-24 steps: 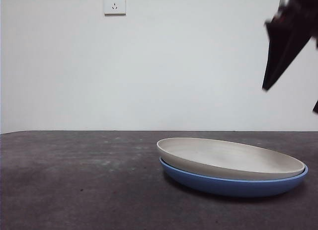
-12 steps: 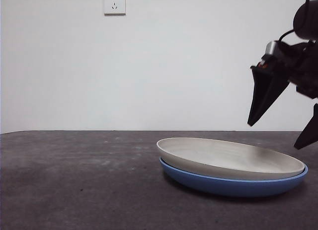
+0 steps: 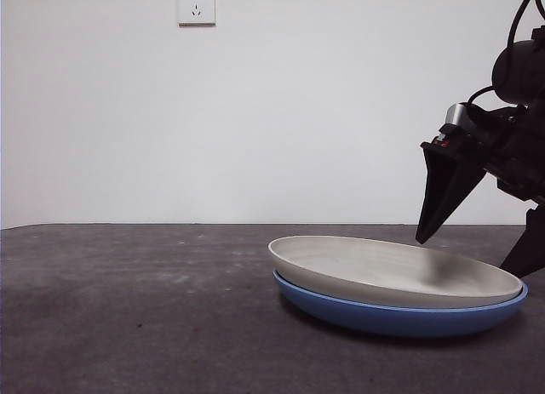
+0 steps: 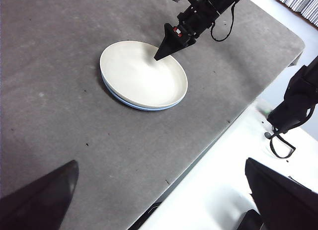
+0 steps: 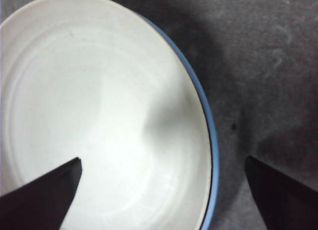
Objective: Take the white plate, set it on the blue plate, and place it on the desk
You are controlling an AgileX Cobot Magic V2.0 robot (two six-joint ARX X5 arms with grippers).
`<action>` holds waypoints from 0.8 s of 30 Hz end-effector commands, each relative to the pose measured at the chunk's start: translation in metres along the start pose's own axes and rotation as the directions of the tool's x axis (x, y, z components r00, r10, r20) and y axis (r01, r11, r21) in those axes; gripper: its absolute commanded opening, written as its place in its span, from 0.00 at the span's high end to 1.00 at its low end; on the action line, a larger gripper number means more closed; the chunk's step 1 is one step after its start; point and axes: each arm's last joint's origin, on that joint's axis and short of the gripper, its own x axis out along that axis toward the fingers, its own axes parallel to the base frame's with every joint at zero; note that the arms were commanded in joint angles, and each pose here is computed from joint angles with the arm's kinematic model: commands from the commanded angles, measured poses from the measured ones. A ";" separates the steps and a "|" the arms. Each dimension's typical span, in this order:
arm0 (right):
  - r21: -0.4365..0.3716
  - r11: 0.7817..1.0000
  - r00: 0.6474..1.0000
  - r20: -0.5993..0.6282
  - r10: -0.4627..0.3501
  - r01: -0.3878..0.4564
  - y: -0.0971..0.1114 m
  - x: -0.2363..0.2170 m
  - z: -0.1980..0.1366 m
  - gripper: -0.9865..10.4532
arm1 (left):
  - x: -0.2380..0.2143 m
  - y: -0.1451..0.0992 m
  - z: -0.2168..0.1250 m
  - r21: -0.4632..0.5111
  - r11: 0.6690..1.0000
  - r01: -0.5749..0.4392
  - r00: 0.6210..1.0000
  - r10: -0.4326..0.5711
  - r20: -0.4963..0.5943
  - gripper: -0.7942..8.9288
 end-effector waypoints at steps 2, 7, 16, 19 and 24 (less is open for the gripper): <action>0.002 1.000 1.000 -0.029 0.001 -0.001 -0.005 0.009 0.001 0.57 | -0.001 -0.001 0.002 0.003 1.000 0.000 1.000 0.000 0.014 0.32; 0.018 1.000 0.999 -0.046 -0.009 0.010 -0.007 0.013 0.000 0.79 | -0.001 -0.001 0.002 -0.008 1.000 0.000 1.000 0.000 0.013 0.32; 0.037 0.997 0.997 -0.046 -0.060 0.062 -0.008 0.011 0.000 0.90 | -0.001 -0.001 0.002 -0.019 1.000 0.000 1.000 0.000 0.008 0.32; 0.036 0.998 0.998 -0.041 -0.050 0.051 -0.005 0.005 0.005 0.90 | -0.001 -0.001 0.002 -0.018 1.000 0.000 1.000 0.000 0.008 0.32; 0.014 1.000 1.000 -0.014 -0.017 0.018 0.010 -0.010 0.016 0.90 | -0.001 -0.001 0.002 -0.015 1.000 0.000 1.000 0.000 0.015 0.32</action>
